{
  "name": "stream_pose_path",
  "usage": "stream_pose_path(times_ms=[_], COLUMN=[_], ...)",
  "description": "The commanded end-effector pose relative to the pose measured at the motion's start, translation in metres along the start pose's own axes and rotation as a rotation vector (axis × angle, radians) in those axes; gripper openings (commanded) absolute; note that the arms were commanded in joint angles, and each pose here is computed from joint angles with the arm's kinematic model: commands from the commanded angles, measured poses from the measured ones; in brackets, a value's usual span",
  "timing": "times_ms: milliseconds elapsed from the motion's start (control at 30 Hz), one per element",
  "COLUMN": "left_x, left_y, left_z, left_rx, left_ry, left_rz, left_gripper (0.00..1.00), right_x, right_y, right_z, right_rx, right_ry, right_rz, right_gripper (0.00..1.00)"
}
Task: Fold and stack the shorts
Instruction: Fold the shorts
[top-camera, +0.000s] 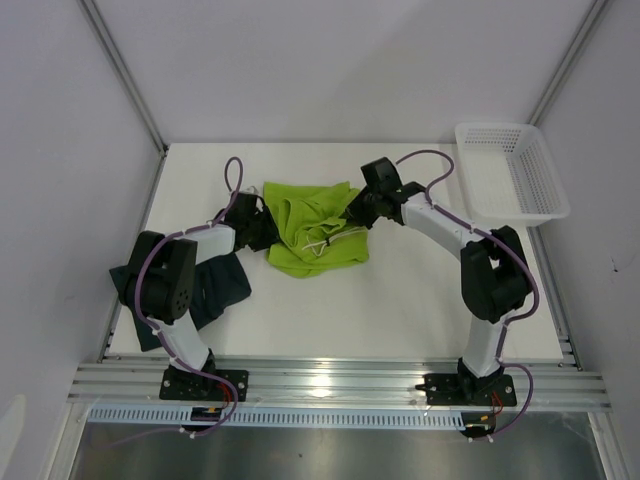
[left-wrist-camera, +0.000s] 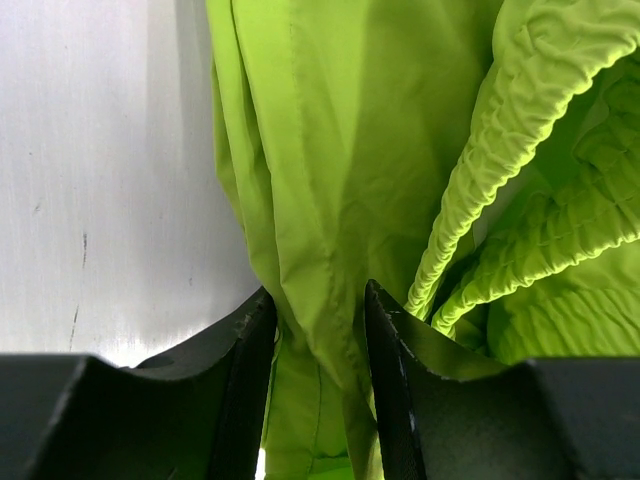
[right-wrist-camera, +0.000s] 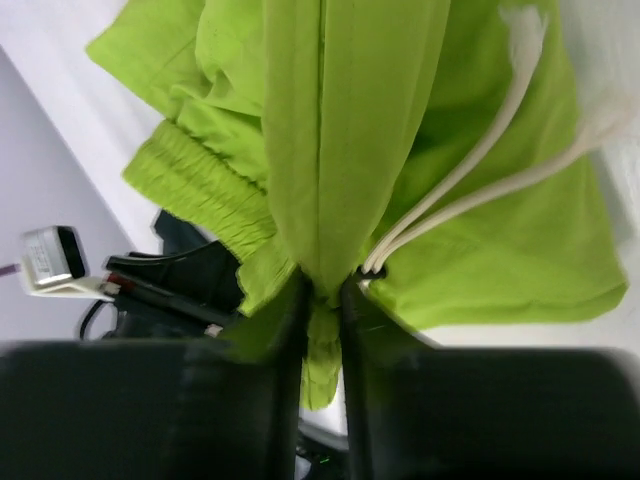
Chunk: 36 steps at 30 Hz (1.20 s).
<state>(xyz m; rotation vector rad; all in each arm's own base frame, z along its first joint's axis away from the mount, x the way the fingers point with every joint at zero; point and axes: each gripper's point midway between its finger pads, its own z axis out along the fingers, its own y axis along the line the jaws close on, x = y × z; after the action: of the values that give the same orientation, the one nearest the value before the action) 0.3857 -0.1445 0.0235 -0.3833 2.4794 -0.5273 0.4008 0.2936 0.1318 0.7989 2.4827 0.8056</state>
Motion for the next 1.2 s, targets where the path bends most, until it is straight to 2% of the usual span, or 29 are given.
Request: stream_pose_path(times_ms=[0,233,367,667,933,967,1100,1167], left_x=[0.020,0.018,0.017,0.019,0.023,0.023,0.027,0.028], left_y=[0.006,0.004,0.002,-0.001,-0.002,-0.002,-0.005,-0.005], left_z=[0.000,0.002,0.004,0.012,0.015,0.016,0.017,0.017], left_rx=[-0.016,-0.010,-0.010,-0.025,-0.022,-0.022,-0.018,-0.023], left_ry=[0.056,0.051,0.043,0.045,0.051,0.053,0.062,0.065], left_rz=[0.033,0.051,0.079,0.146,0.165,0.166,0.176,0.179], left_gripper=[0.44,0.44,0.43,0.41,0.41,0.41,0.41,0.41], right_x=[-0.010,-0.014,-0.009,0.009,0.016,0.019,0.017,0.017], right_y=[0.021,0.083,0.105,0.116,0.131,0.133,0.157,0.159], right_z=[0.002,-0.018,-0.007,0.068,0.112,0.117,0.116,0.116], right_rx=[-0.046,-0.089,-0.130,-0.214,-0.353,-0.368,-0.508,-0.524], right_ry=[-0.016,-0.083,-0.047,0.067,0.077,0.082,0.043,0.014], right_rz=[0.002,-0.226,-0.355,-0.408,-0.386,-0.374,-0.376,-0.378], right_gripper=[0.00,0.00,0.00,0.01,0.03,0.22,0.36,0.47])
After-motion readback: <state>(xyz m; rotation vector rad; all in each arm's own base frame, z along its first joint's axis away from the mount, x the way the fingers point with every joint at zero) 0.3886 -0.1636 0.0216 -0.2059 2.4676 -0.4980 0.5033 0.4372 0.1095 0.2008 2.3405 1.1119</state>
